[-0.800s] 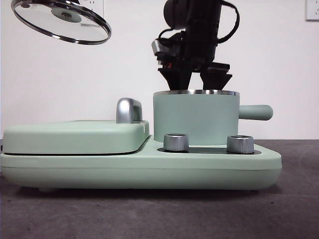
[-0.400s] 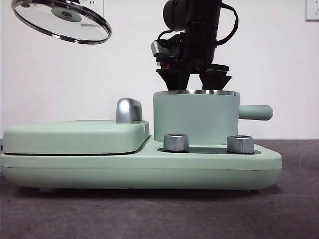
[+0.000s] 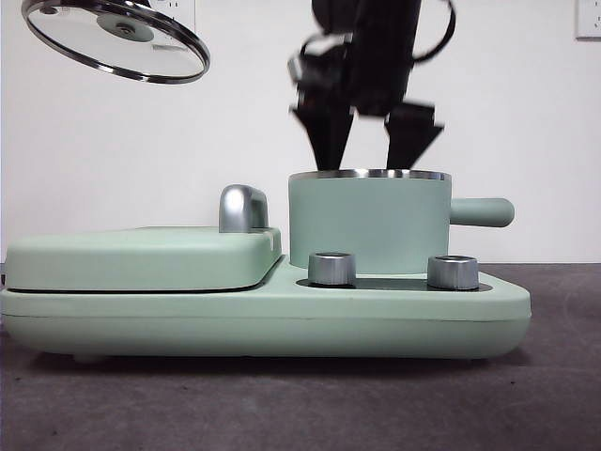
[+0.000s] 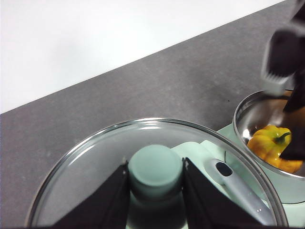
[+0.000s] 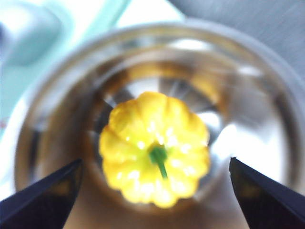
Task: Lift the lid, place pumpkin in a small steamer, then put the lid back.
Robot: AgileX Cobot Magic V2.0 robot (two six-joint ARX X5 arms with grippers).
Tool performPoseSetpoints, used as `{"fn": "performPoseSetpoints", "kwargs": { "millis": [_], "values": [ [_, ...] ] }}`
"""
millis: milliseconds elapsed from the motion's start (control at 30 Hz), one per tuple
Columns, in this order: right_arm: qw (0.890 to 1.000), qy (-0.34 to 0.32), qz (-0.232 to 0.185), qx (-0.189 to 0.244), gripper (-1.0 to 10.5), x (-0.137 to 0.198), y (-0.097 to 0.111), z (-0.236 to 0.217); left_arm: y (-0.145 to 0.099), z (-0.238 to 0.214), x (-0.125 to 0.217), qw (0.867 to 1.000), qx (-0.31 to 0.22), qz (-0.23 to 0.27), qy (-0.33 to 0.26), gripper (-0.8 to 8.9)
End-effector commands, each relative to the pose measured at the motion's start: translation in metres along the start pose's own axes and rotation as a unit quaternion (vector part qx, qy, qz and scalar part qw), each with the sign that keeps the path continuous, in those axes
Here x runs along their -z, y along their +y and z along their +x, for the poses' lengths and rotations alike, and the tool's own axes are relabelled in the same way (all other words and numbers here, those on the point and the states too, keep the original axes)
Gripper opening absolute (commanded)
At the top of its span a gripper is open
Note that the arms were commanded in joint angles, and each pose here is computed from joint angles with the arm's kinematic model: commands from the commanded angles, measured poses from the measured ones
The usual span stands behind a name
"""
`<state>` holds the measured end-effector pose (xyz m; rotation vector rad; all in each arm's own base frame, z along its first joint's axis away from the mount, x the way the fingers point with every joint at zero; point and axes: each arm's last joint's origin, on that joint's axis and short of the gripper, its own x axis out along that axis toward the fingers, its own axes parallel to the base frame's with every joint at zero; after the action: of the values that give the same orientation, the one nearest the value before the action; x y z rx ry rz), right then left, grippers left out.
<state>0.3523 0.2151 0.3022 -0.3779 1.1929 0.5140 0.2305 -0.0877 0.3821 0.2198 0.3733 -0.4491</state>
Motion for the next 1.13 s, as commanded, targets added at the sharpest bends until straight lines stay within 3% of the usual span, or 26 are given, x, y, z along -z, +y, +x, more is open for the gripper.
{"fn": "performPoseSetpoints", "kwargs": {
  "millis": [33,300,400,667,800,967,1133],
  "values": [
    [0.998,-0.061,0.008,0.000,4.9,0.000,0.003,-0.038,0.000,-0.006,-0.010,0.999,-0.003,0.006,-0.031,0.10],
    [0.985,-0.168,0.025,0.006,4.8,0.041,-0.009,-0.110,0.001,-0.006,-0.010,1.000,-0.004,0.001,-0.031,0.10],
    [0.981,-0.192,0.029,0.011,4.8,0.078,-0.009,-0.109,0.001,-0.006,-0.009,1.000,-0.004,0.001,-0.030,0.10],
    [0.956,-0.287,0.050,0.014,4.8,0.175,0.000,-0.108,-0.001,-0.006,-0.010,0.999,0.018,0.003,-0.033,0.10],
    [0.952,-0.299,0.062,0.026,3.8,0.215,0.003,-0.105,-0.007,-0.006,-0.011,0.999,0.033,0.007,-0.035,0.10],
    [0.946,-0.311,0.082,0.042,3.8,0.244,0.004,-0.106,-0.017,-0.004,-0.012,0.998,0.051,0.014,-0.039,0.10],
    [0.932,-0.346,0.103,0.038,3.8,0.269,0.007,-0.112,-0.031,0.000,-0.015,0.996,0.077,0.023,-0.047,0.10]
  ]
}}
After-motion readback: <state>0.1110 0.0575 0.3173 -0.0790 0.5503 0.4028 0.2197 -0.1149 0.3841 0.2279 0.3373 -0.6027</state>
